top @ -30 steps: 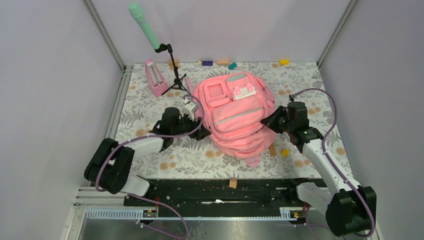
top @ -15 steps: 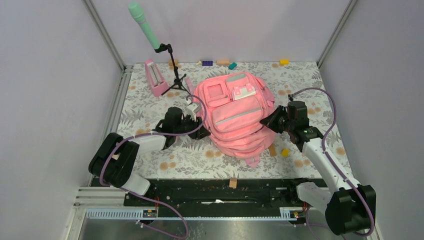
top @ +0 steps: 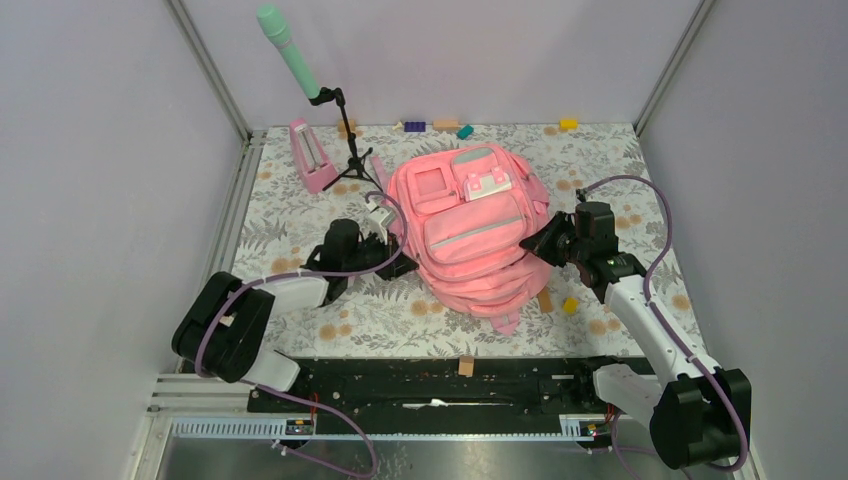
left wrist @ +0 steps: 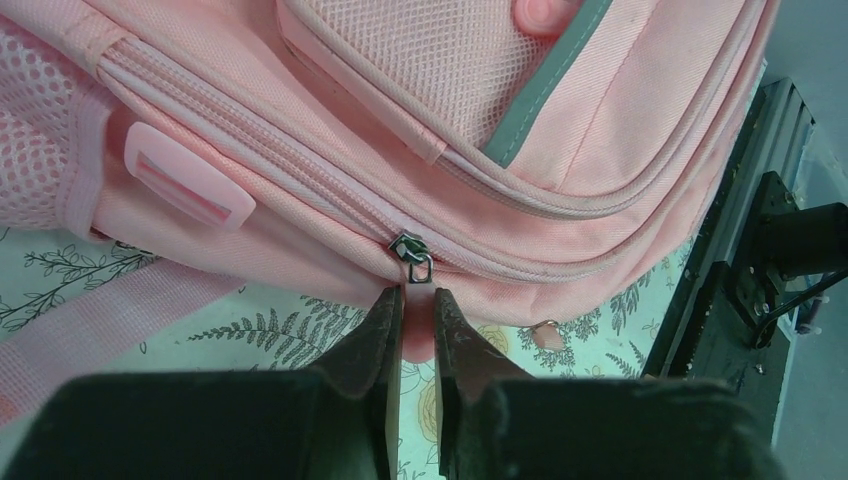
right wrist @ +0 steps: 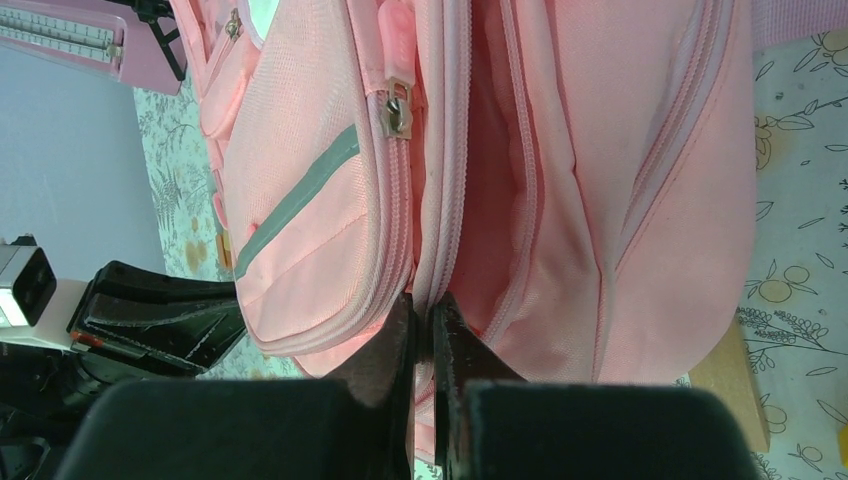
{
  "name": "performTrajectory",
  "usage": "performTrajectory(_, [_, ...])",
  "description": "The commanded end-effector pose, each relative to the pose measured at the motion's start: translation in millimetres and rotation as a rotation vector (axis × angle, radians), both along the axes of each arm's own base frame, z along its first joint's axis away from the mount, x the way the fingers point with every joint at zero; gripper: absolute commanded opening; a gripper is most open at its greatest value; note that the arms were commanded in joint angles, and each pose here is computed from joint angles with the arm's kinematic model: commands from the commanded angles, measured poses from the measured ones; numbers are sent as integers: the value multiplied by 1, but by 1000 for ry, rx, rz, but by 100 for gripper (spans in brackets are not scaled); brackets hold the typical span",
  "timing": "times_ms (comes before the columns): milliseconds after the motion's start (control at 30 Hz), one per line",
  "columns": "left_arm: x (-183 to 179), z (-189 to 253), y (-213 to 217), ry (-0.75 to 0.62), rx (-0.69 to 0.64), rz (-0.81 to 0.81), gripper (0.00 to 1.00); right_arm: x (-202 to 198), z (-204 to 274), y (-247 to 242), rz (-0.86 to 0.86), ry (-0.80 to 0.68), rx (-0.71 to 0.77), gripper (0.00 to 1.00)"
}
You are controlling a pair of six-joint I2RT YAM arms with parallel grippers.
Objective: Pack the student bag
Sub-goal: Zip the student bag at the center of the board.
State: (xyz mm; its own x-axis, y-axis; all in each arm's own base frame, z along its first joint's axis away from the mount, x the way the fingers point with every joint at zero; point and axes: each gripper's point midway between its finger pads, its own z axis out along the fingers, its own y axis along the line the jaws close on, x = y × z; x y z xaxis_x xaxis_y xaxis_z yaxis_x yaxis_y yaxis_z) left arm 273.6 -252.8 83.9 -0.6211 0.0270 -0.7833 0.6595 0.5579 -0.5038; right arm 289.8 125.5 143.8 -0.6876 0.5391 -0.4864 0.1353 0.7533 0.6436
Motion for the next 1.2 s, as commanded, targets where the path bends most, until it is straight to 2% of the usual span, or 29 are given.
performTrajectory(0, [-12, 18, -8, -34, -48, -47, 0, 9, 26, 10, 55, -80, 32, 0])
performTrajectory(400, [-47, 29, -24, -20, -100, -91, 0, 7, 26, 8, 43, -88, 28, 0])
performTrajectory(700, [-69, 35, -55, -15, -134, -139, 0, 7, 27, 9, 38, -102, 45, 0])
performTrajectory(1167, [-85, 53, -99, -32, -216, -115, 0, 5, 19, 9, 27, -107, 62, 0])
